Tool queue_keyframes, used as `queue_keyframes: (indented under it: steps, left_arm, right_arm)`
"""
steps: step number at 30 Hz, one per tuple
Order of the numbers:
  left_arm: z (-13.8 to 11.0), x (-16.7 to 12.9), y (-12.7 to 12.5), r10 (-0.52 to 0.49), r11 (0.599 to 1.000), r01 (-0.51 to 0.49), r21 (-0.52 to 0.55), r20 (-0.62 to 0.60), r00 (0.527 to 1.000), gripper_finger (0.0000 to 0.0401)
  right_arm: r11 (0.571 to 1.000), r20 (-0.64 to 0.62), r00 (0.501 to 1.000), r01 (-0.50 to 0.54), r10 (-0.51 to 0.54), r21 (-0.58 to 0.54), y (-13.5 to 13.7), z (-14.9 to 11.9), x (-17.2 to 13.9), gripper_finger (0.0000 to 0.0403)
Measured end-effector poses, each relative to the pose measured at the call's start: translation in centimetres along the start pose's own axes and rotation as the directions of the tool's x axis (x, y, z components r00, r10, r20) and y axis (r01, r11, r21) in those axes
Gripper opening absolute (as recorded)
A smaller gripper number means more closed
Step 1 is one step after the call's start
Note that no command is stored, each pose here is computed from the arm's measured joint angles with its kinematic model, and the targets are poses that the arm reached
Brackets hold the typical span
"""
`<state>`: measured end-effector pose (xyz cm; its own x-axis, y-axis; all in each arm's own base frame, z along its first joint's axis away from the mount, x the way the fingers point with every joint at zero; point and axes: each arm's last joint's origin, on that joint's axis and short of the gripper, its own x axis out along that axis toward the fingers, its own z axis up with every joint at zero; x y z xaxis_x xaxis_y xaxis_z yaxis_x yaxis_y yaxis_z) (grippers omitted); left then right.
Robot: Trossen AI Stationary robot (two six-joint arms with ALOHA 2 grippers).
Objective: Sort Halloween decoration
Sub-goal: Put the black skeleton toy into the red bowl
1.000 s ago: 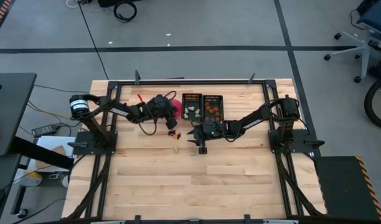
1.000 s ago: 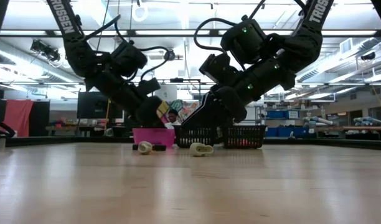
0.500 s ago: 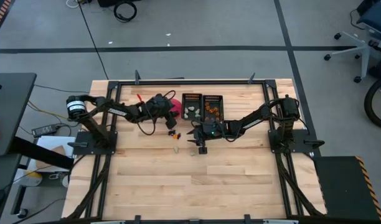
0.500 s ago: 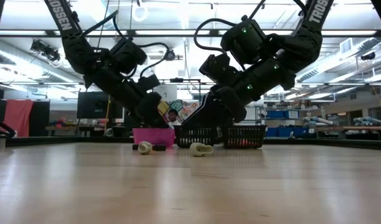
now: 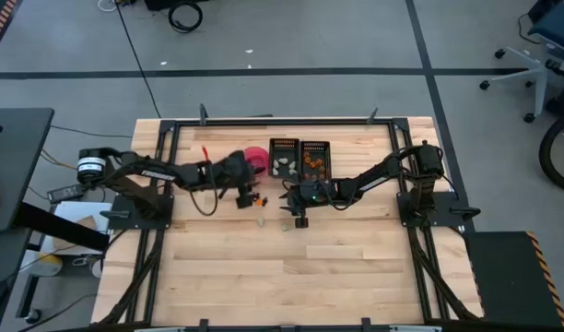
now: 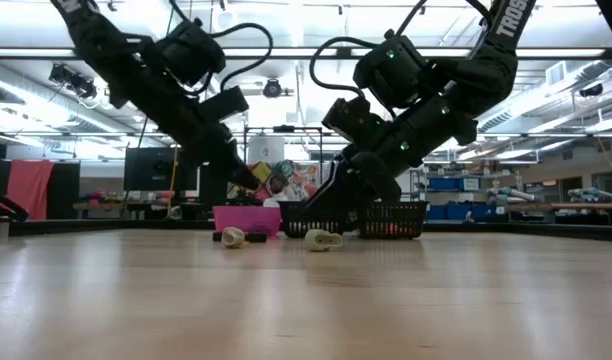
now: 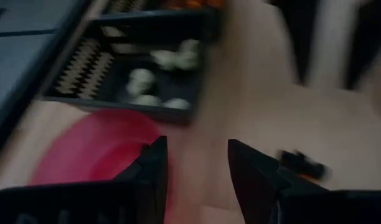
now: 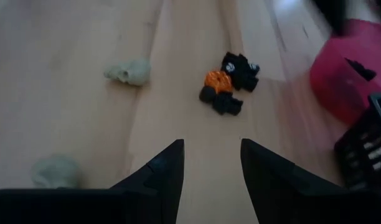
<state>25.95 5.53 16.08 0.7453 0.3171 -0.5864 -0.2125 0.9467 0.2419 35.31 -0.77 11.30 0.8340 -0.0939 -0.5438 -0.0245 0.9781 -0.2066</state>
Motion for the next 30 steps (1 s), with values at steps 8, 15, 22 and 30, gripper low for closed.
queue_keyframes:
  steps: [8, 15, 22, 30]
  left_arm:
    - [-2.3, -0.4, -2.9, -0.083, 0.996, 0.083, -0.010, -0.034, 0.996, 0.0137]
    - [-4.5, -0.7, -2.8, -0.065, 0.990, 0.069, -0.121, 0.043, 0.997, 0.0137]
    - [-5.9, -1.1, -2.9, -0.057, 0.982, 0.073, -0.171, 0.100, 0.993, 0.0137]
    - [-6.5, -0.4, -3.3, -0.064, 0.980, 0.078, -0.182, 0.083, 0.994, 0.0137]
  right_arm:
    - [1.000, -0.002, 1.000, 0.004, -0.004, -0.016, 0.0, 0.0, 0.0, 0.0162]
    - [1.000, 0.001, 1.000, 0.005, -0.005, -0.016, 0.0, 0.0, 0.0, 0.0162]
    - [1.000, 0.017, 1.000, 0.008, -0.008, -0.015, 0.0, 0.2, 0.0, 0.0162]
    - [1.000, 0.021, 1.000, 0.008, -0.008, -0.013, 0.0, 0.2, 0.0, 0.0162]
